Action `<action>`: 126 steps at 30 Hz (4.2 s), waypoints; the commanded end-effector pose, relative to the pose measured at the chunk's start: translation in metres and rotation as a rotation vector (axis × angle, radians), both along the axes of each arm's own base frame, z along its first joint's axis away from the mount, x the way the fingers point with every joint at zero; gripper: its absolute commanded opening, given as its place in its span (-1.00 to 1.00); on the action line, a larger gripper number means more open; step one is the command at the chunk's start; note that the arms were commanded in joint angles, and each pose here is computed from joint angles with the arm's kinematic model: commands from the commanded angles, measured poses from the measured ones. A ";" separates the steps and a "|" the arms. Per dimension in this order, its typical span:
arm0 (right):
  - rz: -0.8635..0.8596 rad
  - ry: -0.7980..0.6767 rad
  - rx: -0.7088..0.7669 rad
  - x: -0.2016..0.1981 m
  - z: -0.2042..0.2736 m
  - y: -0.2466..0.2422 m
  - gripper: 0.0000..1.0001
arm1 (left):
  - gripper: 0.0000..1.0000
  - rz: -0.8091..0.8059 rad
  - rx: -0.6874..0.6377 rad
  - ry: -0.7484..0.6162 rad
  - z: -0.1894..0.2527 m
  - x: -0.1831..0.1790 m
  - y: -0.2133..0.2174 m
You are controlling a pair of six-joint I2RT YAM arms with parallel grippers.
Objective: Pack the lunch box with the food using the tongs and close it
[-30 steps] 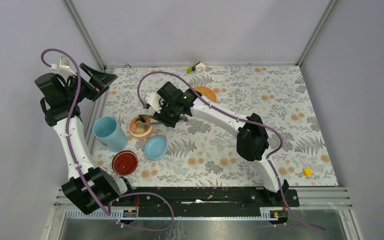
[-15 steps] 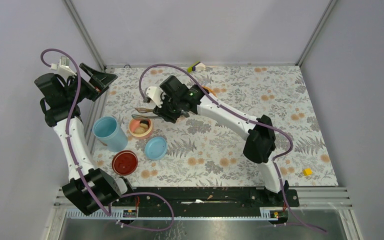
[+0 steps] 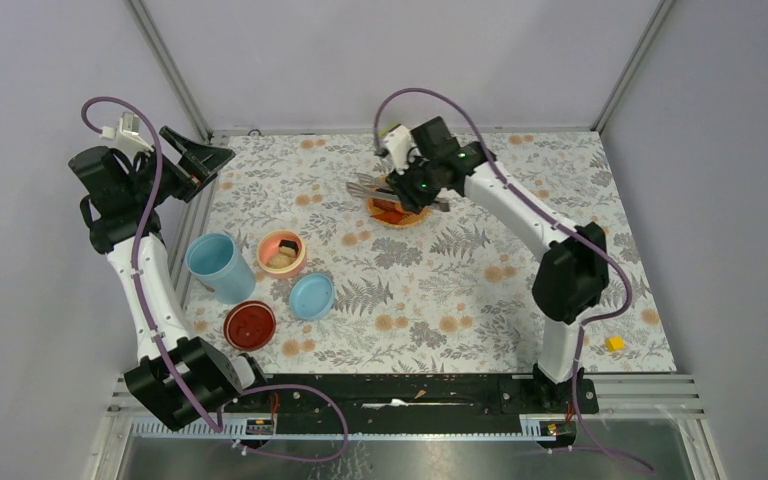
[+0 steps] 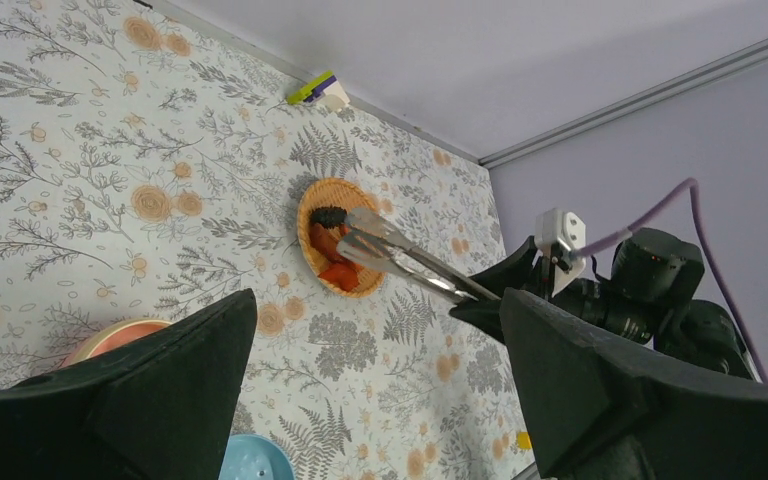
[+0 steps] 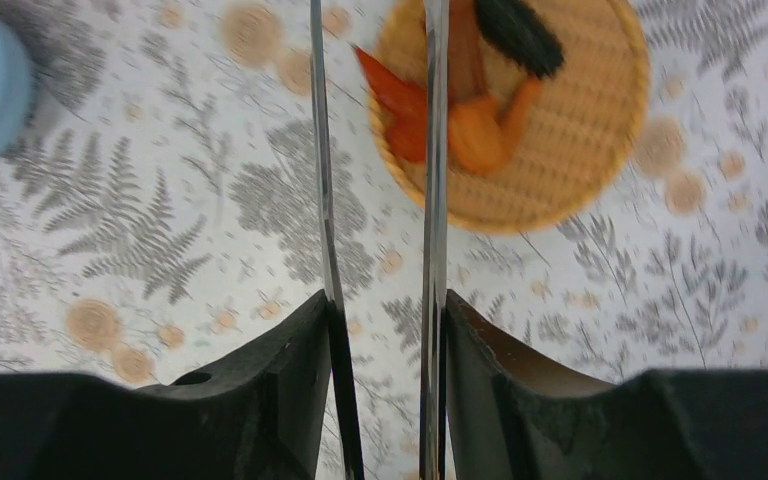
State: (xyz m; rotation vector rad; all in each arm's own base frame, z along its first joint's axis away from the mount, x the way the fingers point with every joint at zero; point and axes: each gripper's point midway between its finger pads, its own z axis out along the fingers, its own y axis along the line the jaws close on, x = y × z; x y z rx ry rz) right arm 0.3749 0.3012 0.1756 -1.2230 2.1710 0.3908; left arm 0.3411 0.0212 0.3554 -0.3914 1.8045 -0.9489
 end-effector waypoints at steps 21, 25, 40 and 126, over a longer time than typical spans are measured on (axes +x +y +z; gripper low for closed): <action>-0.029 -0.085 -0.194 0.055 -0.033 -0.098 -0.03 | 0.98 -0.025 0.034 -0.059 0.012 0.001 0.000; -0.023 -0.090 -0.199 0.063 -0.036 -0.094 -0.02 | 0.98 -0.025 0.030 -0.057 0.012 0.002 0.000; -0.003 -0.103 -0.218 0.084 -0.049 -0.088 -0.01 | 0.98 -0.026 0.014 -0.055 0.012 0.004 0.001; 0.441 -0.031 0.257 -0.083 0.105 0.153 -0.44 | 0.98 0.027 0.169 -0.120 0.061 0.015 0.008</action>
